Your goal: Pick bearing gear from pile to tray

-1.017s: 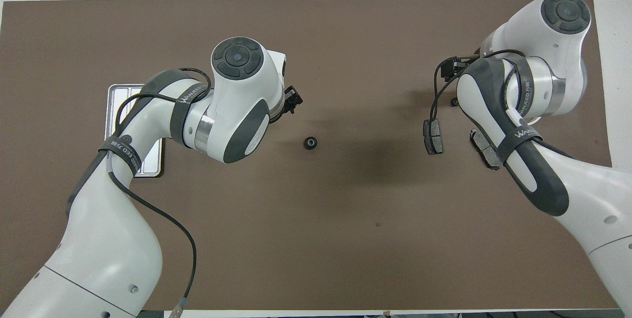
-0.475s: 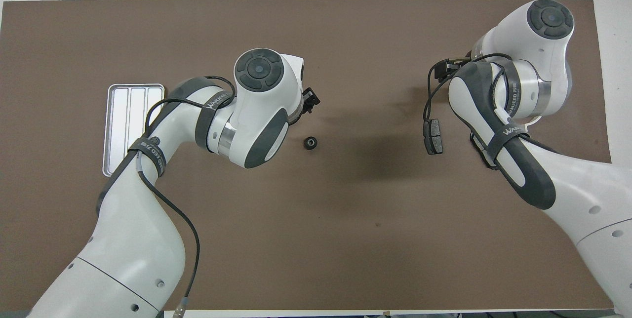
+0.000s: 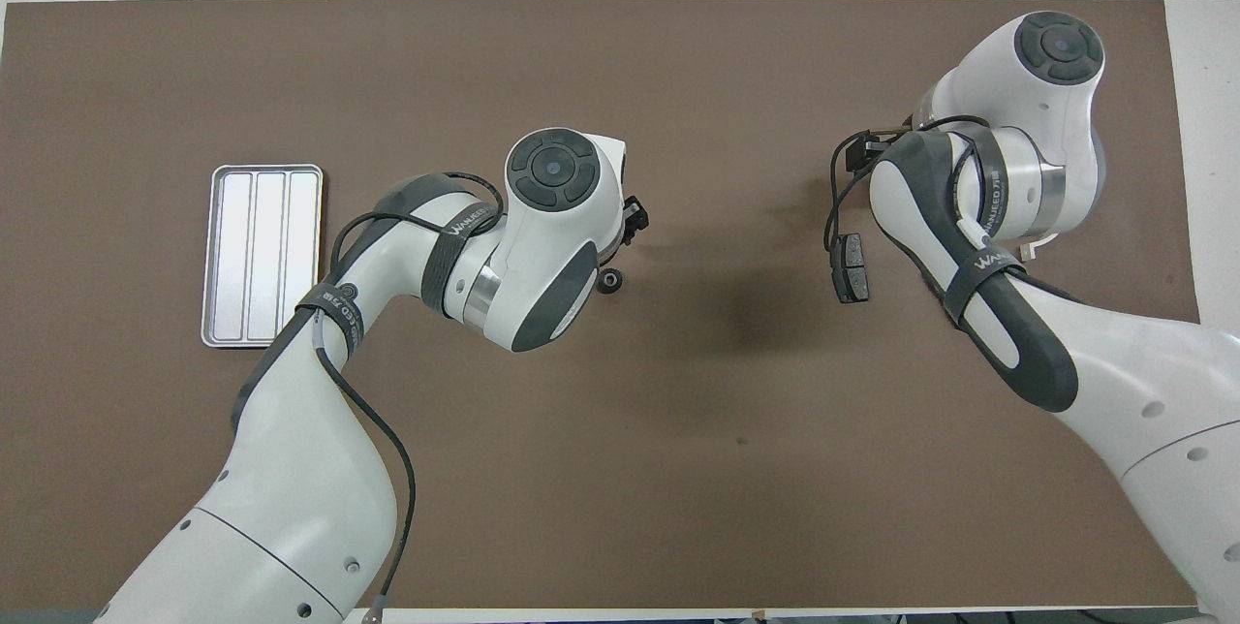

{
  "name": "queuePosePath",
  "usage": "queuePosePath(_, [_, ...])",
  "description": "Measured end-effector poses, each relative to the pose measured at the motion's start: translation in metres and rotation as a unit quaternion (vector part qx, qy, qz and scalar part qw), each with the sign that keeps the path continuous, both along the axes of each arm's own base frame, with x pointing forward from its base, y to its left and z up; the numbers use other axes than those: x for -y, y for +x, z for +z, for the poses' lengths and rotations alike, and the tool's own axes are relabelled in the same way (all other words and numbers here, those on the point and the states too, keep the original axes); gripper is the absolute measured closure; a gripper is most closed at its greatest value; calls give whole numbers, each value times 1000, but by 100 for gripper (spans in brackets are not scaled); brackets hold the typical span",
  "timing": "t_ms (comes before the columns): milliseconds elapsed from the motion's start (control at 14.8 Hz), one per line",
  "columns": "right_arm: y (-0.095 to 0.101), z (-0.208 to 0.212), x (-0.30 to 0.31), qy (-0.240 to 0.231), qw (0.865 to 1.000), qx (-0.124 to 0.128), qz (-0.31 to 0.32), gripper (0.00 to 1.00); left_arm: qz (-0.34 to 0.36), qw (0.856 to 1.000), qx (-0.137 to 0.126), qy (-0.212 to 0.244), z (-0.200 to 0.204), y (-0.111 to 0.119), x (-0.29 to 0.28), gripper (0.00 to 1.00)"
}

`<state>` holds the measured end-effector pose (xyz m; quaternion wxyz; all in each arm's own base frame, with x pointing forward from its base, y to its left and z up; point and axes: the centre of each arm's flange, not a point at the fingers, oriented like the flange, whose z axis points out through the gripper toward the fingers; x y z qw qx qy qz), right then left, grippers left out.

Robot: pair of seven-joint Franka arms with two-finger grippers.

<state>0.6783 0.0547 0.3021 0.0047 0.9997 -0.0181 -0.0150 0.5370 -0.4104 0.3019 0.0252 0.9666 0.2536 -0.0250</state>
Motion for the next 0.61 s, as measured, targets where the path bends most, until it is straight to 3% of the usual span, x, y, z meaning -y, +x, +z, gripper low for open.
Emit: queuePosePath(610, [-18,-21,6,-2,1000,-28,12,10,-3,1000,2,-2,-4,-9,9,10])
